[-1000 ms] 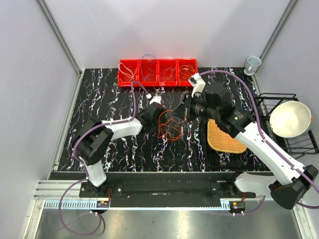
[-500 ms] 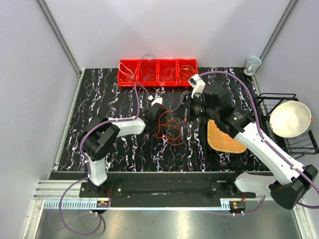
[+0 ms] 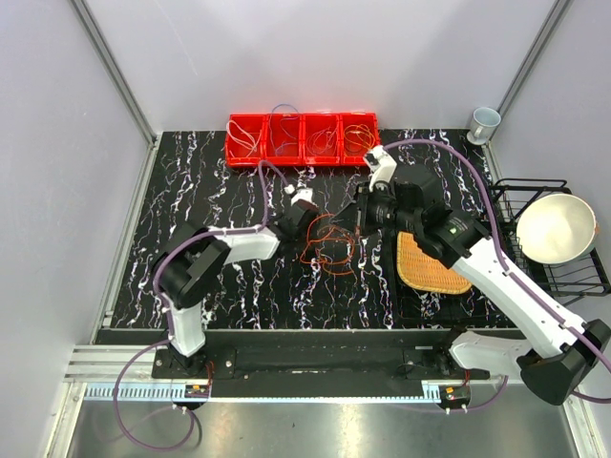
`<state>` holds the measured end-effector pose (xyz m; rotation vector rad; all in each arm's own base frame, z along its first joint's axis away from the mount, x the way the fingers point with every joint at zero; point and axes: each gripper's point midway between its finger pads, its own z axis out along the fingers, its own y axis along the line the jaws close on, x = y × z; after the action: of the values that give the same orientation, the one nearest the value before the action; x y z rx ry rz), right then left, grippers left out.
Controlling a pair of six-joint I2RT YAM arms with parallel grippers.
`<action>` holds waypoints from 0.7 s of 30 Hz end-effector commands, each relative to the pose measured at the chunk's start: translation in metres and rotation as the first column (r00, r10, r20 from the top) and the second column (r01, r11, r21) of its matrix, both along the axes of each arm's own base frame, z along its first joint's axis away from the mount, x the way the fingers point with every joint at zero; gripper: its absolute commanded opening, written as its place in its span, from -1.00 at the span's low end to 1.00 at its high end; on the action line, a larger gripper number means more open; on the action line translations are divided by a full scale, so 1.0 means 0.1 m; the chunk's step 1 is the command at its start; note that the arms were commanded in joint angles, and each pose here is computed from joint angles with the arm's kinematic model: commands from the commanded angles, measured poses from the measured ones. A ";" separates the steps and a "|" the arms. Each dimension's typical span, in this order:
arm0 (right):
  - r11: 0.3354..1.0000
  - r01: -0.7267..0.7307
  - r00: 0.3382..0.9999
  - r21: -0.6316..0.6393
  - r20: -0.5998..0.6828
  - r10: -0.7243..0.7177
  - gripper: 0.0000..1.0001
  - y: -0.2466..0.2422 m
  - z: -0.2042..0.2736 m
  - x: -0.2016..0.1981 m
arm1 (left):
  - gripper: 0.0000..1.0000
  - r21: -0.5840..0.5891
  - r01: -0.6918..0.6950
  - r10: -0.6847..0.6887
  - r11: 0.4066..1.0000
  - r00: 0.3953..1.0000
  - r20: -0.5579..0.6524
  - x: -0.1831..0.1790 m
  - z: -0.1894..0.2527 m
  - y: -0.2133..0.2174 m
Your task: Untangle the cables
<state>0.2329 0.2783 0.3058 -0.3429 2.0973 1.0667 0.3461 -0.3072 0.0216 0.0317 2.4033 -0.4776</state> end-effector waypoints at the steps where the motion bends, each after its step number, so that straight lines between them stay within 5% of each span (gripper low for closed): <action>1: 0.999 0.024 0.997 -0.037 0.074 -0.021 -1.00 -0.14 0.05 -0.04 | -1.00 -0.081 0.053 -0.044 0.995 0.993 0.111 -0.10 0.60 0.02; 8: 0.996 -0.057 0.997 -0.073 0.041 0.060 -1.00 -0.08 -0.14 -0.11 | -1.00 -0.124 0.181 -0.150 0.976 0.963 0.225 -0.39 1.07 0.17; 21: 0.976 -0.164 0.982 -0.141 -0.113 0.149 -1.00 0.13 -0.86 -0.06 | -1.00 -0.300 0.526 -0.432 0.796 0.840 0.329 -0.93 1.31 -0.05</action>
<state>0.2239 0.2833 0.2198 -0.4930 2.3284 1.0110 0.2616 -0.2941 0.1147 0.3958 2.1595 -0.9386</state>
